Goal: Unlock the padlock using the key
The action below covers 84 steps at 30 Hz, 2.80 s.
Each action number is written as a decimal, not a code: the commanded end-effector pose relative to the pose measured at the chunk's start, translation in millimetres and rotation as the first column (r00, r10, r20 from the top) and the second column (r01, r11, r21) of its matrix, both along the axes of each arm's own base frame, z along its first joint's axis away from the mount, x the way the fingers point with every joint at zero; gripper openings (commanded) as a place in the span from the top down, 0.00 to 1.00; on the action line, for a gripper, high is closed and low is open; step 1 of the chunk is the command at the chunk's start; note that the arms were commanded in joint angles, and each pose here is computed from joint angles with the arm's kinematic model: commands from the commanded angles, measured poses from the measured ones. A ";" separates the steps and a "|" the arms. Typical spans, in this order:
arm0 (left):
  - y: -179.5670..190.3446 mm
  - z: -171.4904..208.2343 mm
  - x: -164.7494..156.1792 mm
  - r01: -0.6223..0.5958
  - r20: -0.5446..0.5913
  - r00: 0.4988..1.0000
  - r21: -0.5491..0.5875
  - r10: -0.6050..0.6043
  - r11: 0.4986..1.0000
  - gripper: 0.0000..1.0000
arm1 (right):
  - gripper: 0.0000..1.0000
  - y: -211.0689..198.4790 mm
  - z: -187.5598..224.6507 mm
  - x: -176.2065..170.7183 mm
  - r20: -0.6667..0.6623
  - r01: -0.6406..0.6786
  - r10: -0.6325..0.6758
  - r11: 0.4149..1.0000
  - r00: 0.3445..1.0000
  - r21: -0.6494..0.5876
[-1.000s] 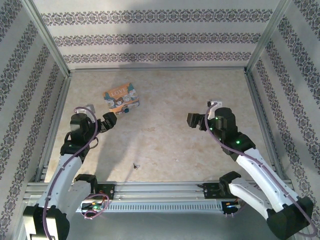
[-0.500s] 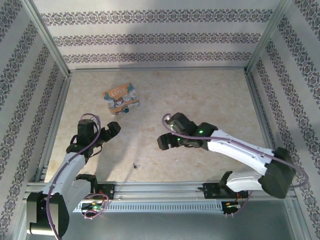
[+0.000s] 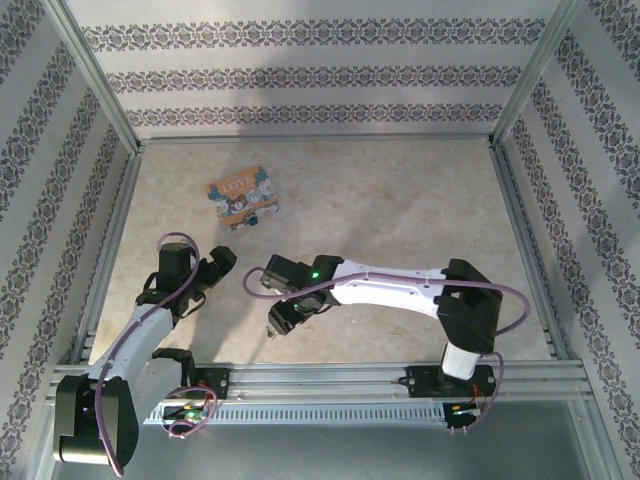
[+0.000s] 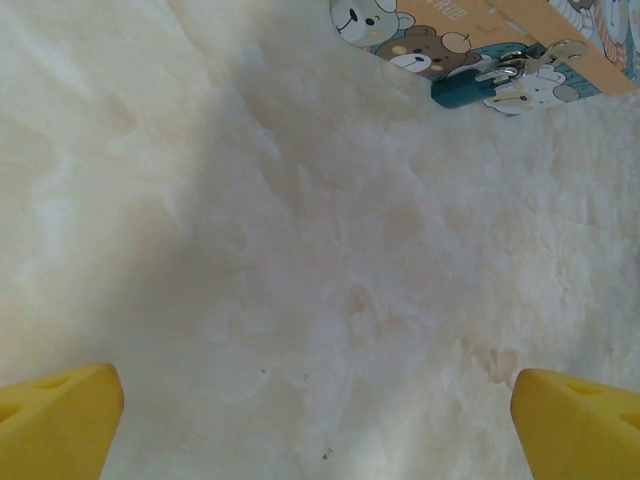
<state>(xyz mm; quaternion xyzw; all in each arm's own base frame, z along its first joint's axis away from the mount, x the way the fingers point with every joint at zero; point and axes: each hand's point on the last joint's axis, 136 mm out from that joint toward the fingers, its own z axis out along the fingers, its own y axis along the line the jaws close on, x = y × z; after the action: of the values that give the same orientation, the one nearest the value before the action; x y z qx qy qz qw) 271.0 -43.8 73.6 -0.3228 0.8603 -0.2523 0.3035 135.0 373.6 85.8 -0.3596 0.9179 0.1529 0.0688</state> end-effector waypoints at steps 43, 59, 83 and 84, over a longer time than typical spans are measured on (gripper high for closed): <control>10.3 3.8 -0.8 -0.040 0.014 0.999 0.053 0.040 0.998 0.01 | 0.66 38.6 -74.6 -18.3 -0.091 -0.289 0.274 0.915 0.957 -0.281; 12.0 5.9 0.4 -0.040 0.016 0.999 0.067 0.039 0.997 0.01 | 1.00 32.1 -73.3 -4.1 -0.051 -0.224 0.218 0.951 0.975 -0.211; -50.2 48.5 33.2 0.014 0.018 1.000 -0.434 -0.006 0.901 0.00 | 1.00 -10.5 27.5 80.3 0.251 0.058 -0.102 0.983 0.963 0.176; -53.8 52.6 35.7 0.013 0.023 1.000 -0.469 -0.003 0.883 0.00 | 1.00 -12.4 34.9 84.7 0.267 0.066 -0.119 0.977 0.956 0.202</control>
<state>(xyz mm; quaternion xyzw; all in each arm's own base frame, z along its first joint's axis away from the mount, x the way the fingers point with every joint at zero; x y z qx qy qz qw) 291.8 -76.0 93.8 -0.3762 0.8158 -0.3688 0.2384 202.2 362.4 98.3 -0.3526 0.9019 0.1678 0.1845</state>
